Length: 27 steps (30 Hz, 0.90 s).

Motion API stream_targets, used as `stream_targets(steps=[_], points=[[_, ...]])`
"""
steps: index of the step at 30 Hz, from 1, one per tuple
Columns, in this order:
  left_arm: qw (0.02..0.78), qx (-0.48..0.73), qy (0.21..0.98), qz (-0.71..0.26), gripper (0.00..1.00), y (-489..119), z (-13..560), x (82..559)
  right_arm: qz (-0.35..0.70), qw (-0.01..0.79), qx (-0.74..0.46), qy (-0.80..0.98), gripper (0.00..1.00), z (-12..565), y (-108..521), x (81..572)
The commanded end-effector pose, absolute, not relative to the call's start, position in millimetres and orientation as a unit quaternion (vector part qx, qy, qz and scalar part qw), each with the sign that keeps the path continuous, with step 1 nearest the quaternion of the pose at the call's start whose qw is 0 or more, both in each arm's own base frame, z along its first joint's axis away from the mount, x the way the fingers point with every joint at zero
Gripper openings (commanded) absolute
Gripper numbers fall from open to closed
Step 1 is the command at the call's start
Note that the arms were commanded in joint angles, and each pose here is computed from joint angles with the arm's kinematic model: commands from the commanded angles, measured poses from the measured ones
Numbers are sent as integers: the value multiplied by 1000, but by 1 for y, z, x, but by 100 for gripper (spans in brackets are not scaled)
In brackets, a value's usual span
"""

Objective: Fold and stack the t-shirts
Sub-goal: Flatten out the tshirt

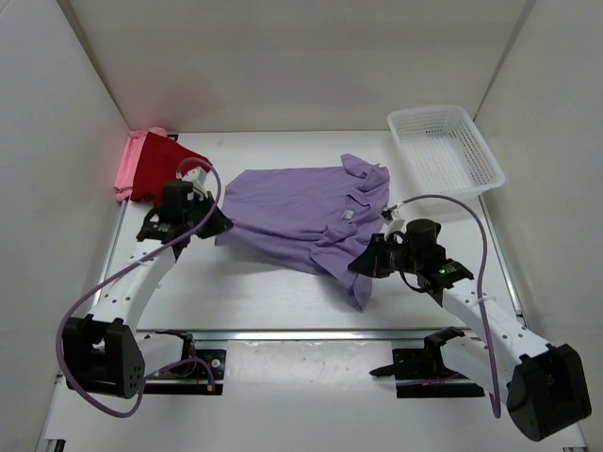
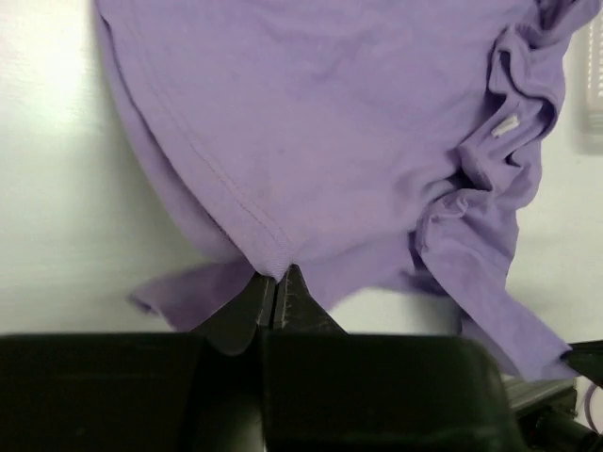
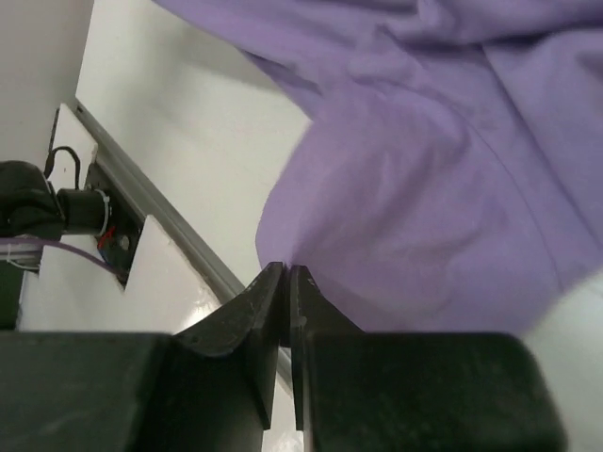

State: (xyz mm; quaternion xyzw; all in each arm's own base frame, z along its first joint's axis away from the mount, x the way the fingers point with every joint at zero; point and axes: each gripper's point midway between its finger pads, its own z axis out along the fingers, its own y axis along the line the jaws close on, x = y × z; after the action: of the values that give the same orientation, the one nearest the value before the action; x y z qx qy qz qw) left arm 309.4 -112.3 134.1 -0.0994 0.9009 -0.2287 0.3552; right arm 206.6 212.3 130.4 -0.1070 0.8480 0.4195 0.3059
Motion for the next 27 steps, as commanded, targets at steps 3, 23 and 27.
stream_targets(steps=[3, 23, 27], points=[[304, -33, 932, -195, 20, -105, 154, 289, 409, 241, -77, 877, 12, 98, 190, 175], [293, -60, 936, -186, 74, -120, 76, 278, 298, 297, -190, 887, 28, 105, 238, 188], [275, -65, 937, -203, 69, -130, 57, 265, 267, 332, -265, 865, 28, 123, 274, 186]])
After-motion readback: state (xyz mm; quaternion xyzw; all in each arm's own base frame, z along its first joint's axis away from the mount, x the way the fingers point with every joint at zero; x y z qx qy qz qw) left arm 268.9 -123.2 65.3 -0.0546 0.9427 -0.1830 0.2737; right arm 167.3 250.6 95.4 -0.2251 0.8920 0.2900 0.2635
